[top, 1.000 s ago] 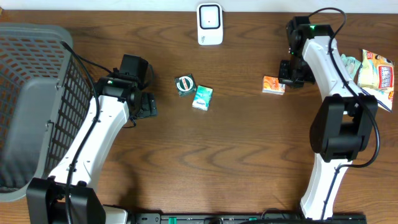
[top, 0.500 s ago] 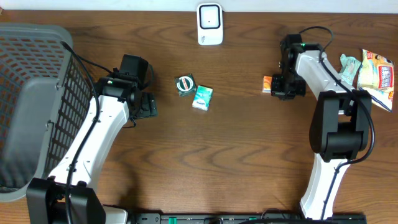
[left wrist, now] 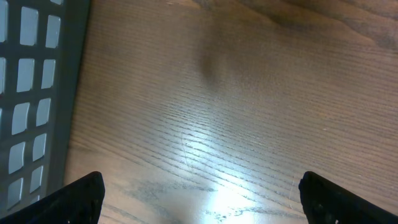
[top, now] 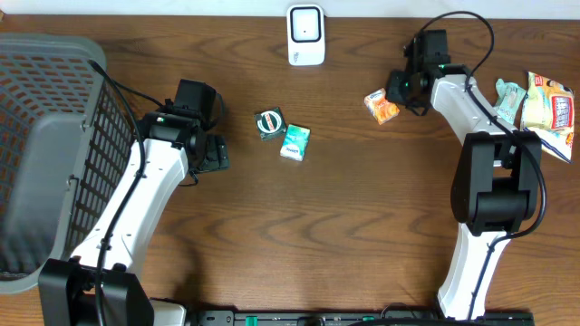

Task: Scan the item barcode

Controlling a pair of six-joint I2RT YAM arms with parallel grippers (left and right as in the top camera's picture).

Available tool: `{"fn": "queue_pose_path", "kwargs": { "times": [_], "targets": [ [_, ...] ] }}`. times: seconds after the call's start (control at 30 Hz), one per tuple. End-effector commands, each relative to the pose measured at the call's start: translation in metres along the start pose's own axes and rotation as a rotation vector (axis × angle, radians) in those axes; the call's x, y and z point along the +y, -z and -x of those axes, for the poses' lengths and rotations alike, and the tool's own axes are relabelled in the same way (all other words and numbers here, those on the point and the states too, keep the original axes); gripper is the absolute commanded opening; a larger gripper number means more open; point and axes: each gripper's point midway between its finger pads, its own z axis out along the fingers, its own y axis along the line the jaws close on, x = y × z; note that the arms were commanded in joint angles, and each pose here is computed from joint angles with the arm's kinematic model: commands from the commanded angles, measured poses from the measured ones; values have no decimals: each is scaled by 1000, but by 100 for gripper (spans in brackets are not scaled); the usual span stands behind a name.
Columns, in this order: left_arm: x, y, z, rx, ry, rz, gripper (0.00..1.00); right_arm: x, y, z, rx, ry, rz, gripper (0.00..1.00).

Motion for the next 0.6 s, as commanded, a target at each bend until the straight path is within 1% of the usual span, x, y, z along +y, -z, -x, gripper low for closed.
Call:
{"fn": "queue_pose_path", "kwargs": {
  "times": [0.0,0.1,0.23,0.43,0.57],
  "targets": [
    [4,4,2,-13,13,5,98,23,15,9,3,-21,132,36],
    [4,4,2,-13,13,5,97,7,14,2,25,-34,55,40],
    [4,4,2,-13,12,5,98,-4,15,1,37,-43,35,50],
    [4,4,2,-13,13,5,98,-4,15,-5,59,96,53,56],
    [4,4,2,-13,13,5,98,-6,10,-14,78,113,52,58]
  ]
}}
